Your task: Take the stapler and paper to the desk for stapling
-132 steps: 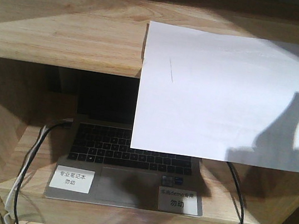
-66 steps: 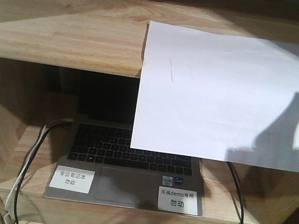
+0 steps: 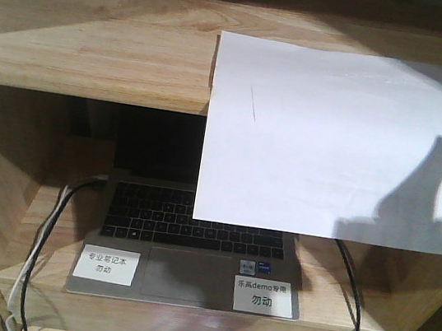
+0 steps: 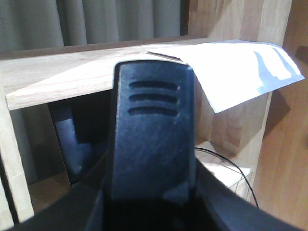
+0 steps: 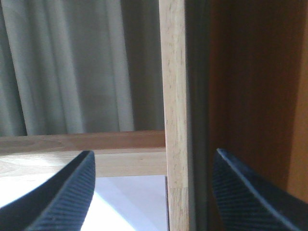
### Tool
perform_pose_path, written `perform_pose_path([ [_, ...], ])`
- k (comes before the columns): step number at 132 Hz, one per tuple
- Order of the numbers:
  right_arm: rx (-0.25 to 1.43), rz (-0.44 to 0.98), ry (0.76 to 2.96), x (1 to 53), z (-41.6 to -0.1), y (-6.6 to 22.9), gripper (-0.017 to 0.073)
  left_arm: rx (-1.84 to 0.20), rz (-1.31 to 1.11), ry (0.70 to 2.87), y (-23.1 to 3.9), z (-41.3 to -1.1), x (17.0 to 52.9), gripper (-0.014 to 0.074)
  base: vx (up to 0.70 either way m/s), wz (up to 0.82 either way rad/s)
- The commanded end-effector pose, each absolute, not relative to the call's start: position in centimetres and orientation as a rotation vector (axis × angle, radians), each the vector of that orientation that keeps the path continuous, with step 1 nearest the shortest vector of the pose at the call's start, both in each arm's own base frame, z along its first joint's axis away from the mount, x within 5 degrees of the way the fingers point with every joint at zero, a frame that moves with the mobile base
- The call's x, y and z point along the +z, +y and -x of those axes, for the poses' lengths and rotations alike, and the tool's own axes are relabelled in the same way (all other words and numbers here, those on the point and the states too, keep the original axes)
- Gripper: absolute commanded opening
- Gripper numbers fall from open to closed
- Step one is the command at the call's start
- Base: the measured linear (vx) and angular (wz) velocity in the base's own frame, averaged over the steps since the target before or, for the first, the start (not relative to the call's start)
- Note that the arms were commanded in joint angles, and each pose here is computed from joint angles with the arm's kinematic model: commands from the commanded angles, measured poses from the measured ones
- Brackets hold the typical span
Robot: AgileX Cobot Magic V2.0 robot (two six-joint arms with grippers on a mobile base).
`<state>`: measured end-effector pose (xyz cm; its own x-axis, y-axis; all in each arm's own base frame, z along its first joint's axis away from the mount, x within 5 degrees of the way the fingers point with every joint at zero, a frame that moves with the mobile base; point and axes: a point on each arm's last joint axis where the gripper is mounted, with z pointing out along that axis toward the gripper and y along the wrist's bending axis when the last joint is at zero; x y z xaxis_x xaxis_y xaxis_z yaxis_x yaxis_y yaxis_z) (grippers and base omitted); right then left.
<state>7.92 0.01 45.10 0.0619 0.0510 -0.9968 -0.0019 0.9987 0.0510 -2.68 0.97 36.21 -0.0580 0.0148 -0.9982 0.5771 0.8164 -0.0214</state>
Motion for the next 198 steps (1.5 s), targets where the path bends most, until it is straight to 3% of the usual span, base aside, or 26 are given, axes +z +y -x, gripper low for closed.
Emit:
perform_pose_path([
  [1,0.024,-0.035,1.422,46.43,-7.85,-0.06,0.0483,-0.522,-0.448,1.469,0.97,2.67,37.83,-0.0006,0.00,0.00],
  [198,0.024,-0.035,1.422,46.43,-7.85,-0.06,0.0483,-0.522,-0.448,1.469,0.97,2.67,37.83,-0.0006,0.00,0.00],
])
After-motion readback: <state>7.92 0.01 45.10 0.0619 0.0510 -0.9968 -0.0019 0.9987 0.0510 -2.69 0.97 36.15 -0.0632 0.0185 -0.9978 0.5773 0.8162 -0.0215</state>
